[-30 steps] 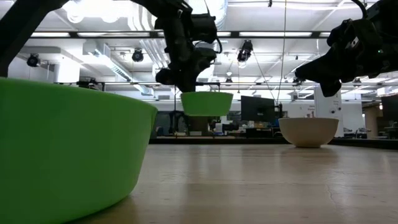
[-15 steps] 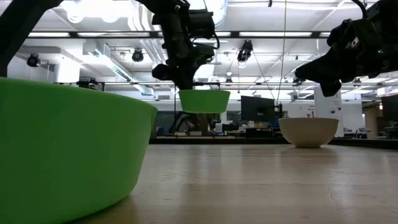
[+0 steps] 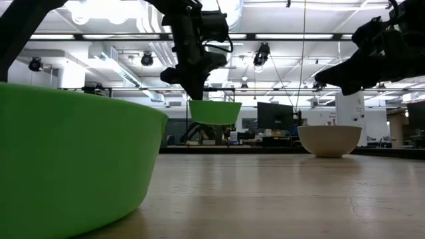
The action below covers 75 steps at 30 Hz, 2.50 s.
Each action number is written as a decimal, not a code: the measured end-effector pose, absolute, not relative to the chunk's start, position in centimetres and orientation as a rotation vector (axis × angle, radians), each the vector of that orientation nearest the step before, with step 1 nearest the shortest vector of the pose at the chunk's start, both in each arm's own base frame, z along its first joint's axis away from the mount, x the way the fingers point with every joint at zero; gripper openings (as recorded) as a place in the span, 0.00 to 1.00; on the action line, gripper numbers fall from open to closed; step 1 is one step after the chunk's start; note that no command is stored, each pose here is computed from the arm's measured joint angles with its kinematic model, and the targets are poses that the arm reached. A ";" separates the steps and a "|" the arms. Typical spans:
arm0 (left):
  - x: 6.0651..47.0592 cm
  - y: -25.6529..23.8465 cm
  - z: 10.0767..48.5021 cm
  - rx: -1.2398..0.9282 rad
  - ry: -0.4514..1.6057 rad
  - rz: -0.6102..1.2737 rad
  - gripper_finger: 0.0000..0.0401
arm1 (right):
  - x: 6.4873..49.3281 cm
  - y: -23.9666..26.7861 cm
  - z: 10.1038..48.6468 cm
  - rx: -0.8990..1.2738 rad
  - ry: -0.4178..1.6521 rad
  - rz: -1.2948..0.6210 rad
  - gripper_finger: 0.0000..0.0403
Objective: Nest bowls inside each other
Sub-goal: Stack the top right green bowl on top of the gray bowl
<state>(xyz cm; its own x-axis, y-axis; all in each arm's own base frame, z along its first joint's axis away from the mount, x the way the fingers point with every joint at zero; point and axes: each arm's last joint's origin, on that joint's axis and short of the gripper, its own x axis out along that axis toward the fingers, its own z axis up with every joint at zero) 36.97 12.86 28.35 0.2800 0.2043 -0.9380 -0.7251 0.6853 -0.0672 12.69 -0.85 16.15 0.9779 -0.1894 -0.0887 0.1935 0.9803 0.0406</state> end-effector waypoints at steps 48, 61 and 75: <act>36.7 13.4 28.6 -0.529 1.100 0.728 0.01 | 26.8 -2.4 29.2 0.736 0.619 -0.763 0.13; 36.5 13.3 28.9 -0.505 1.108 0.711 0.01 | 32.4 -2.7 31.4 0.624 0.722 -0.758 0.13; 36.4 13.4 28.8 -0.512 1.115 0.719 0.01 | 30.6 -1.9 32.8 0.725 0.545 -0.956 0.13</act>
